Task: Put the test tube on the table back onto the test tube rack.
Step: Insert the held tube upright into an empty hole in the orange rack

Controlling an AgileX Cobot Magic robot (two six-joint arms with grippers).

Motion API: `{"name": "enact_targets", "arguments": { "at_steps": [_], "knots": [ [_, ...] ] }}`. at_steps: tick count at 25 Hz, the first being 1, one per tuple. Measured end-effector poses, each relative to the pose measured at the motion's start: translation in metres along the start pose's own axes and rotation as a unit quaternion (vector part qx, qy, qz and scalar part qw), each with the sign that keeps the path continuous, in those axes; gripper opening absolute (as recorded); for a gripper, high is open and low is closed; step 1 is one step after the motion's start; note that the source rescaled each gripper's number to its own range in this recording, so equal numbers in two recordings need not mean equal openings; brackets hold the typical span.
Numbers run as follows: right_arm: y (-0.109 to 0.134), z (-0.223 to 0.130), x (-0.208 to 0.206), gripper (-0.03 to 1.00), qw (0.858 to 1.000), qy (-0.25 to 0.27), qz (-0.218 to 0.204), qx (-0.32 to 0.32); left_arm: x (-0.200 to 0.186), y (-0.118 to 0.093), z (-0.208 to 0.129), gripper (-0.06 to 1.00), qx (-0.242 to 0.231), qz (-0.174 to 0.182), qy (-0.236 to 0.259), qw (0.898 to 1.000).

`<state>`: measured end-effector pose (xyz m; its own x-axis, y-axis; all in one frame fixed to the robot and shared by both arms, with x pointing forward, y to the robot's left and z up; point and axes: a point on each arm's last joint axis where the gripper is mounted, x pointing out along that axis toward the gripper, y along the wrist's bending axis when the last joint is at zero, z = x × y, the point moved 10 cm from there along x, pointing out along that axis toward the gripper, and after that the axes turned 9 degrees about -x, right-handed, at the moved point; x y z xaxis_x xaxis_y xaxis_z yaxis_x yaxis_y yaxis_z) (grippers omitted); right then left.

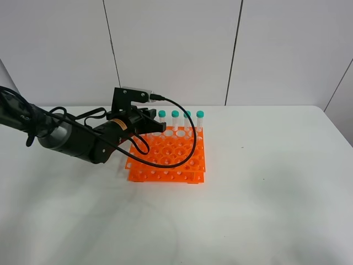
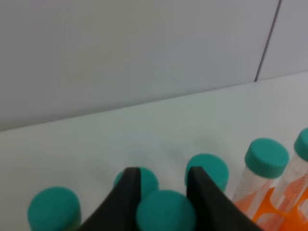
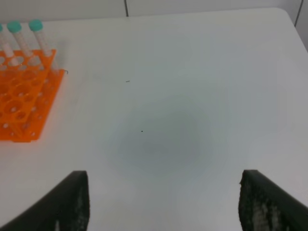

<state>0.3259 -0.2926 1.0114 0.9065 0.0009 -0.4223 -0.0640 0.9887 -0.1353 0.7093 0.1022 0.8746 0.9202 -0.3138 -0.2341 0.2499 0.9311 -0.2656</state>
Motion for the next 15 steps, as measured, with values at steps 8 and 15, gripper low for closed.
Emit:
{"name": "enact_targets", "arguments": {
  "at_steps": [8,15],
  "knots": [
    [0.0000,0.0000,0.0000,0.73,1.000,0.000,0.000,0.000,0.0008,0.0001,0.0008,0.01,0.001,-0.002,-0.009,1.000],
    [0.0000,0.0000,0.0000,0.73,1.000,0.000,0.000,0.000,0.0008,0.0001,0.0004,0.01,0.001,-0.002,-0.008,1.000]
  ]
}}
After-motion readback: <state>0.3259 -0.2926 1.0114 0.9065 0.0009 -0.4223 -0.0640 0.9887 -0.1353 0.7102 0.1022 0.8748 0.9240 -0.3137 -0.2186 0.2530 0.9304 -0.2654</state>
